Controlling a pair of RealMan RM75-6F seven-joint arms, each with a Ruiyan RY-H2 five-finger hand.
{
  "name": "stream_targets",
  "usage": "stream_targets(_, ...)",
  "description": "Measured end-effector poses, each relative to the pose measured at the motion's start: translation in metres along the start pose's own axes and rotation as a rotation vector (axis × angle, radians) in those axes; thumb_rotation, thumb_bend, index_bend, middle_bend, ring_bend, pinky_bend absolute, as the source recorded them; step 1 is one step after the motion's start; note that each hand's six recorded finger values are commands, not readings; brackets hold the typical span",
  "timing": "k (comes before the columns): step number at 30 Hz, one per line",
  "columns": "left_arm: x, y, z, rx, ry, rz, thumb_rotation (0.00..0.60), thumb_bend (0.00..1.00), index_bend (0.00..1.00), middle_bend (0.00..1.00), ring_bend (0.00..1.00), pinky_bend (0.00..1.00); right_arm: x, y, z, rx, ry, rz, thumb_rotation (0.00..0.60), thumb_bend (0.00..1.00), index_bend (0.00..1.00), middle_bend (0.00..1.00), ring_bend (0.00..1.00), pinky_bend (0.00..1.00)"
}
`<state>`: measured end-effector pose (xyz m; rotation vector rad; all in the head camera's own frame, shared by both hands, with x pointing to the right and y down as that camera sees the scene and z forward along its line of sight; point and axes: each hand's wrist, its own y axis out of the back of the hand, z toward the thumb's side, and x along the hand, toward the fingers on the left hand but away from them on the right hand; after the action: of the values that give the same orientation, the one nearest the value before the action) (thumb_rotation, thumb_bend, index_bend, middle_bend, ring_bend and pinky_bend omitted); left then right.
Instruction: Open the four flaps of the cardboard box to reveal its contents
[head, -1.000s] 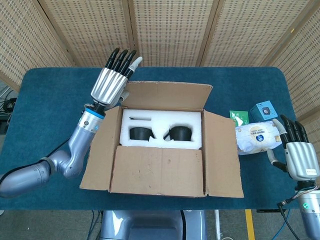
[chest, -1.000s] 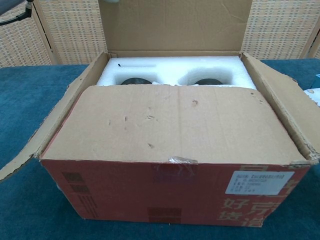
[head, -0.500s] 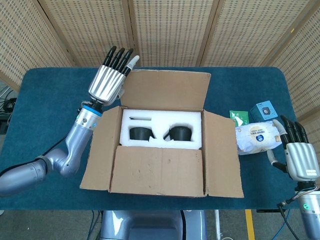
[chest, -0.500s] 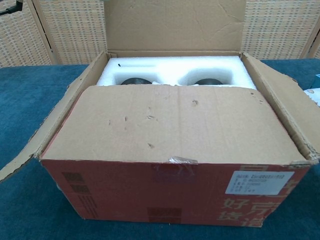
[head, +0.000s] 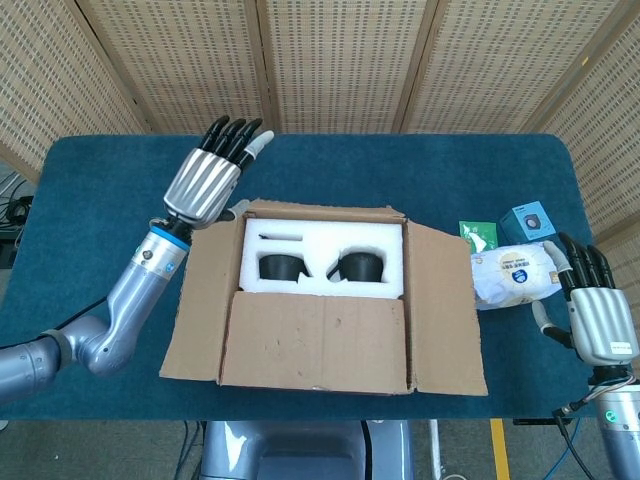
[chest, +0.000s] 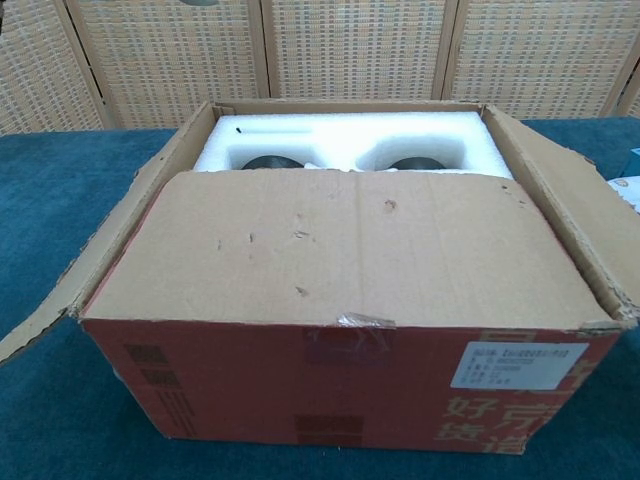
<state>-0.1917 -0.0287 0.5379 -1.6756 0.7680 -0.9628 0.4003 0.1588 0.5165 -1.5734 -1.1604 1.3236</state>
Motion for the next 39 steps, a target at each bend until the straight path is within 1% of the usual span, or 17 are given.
stream_targets(6, -0.023, -0.006, 0.001, -0.158, -0.025, -0.117, 0.600, 0.36, 0.20, 0.00, 0.00, 0.00, 0.000, -0.002, 0.001, -0.003, 0.001, 0.006, 0.600, 0.44, 0.00, 0.00, 0.00, 0.00)
stream_targets(7, -0.027, -0.008, 0.002, -0.187, -0.028, -0.141, 0.593, 0.37, 0.23, 0.00, 0.00, 0.00, 0.000, -0.002, 0.002, -0.004, 0.001, 0.006, 0.600, 0.44, 0.00, 0.00, 0.00, 0.00)
stream_targets(9, -0.033, -0.012, 0.002, -0.229, -0.032, -0.177, 0.529, 0.39, 0.27, 0.00, 0.00, 0.00, 0.001, -0.002, 0.002, -0.004, 0.003, 0.007, 0.600, 0.44, 0.00, 0.00, 0.00, 0.00)
stream_targets(11, -0.041, -0.017, 0.003, -0.272, -0.036, -0.218, 0.426, 0.40, 0.33, 0.00, 0.00, 0.00, 0.001, -0.002, 0.003, -0.006, 0.002, 0.007, 0.600, 0.44, 0.00, 0.00, 0.00, 0.00)
stream_targets(13, -0.048, -0.021, 0.004, -0.307, -0.041, -0.249, 0.374, 0.41, 0.37, 0.00, 0.00, 0.00, 0.002, -0.003, 0.002, -0.006, 0.000, 0.007, 0.600, 0.44, 0.00, 0.00, 0.00, 0.00)
stream_targets(14, -0.051, -0.023, 0.005, -0.320, -0.043, -0.260, 0.358, 0.40, 0.39, 0.00, 0.00, 0.00, 0.002, -0.003, 0.002, -0.006, 0.000, 0.008, 0.600, 0.44, 0.00, 0.00, 0.00, 0.00)
stream_targets(19, -0.064, -0.033, 0.012, -0.382, -0.061, -0.310, 0.318, 0.38, 0.44, 0.00, 0.00, 0.00, 0.002, -0.003, 0.003, -0.008, -0.002, 0.008, 0.600, 0.44, 0.00, 0.00, 0.00, 0.00)
stream_targets(24, -0.073, -0.038, 0.018, -0.398, -0.084, -0.331, 0.313, 0.35, 0.45, 0.00, 0.00, 0.00, 0.004, -0.003, 0.001, -0.012, -0.006, 0.006, 0.600, 0.44, 0.00, 0.00, 0.00, 0.00)
stream_targets(28, -0.078, -0.045, 0.022, -0.368, -0.102, -0.339, 0.300, 0.33, 0.45, 0.00, 0.00, 0.00, 0.005, -0.003, -0.001, -0.016, -0.012, 0.007, 0.600, 0.44, 0.00, 0.00, 0.00, 0.00)
stream_targets(34, -0.082, -0.059, 0.029, -0.331, -0.118, -0.360, 0.297, 0.32, 0.45, 0.00, 0.00, 0.00, 0.007, -0.003, -0.004, -0.020, -0.018, 0.007, 0.600, 0.44, 0.00, 0.00, 0.00, 0.00)
stream_targets(39, -0.084, -0.071, 0.033, -0.314, -0.118, -0.382, 0.286, 0.31, 0.45, 0.00, 0.00, 0.00, 0.007, -0.003, -0.007, -0.022, -0.024, 0.009, 0.600, 0.44, 0.00, 0.00, 0.00, 0.00)
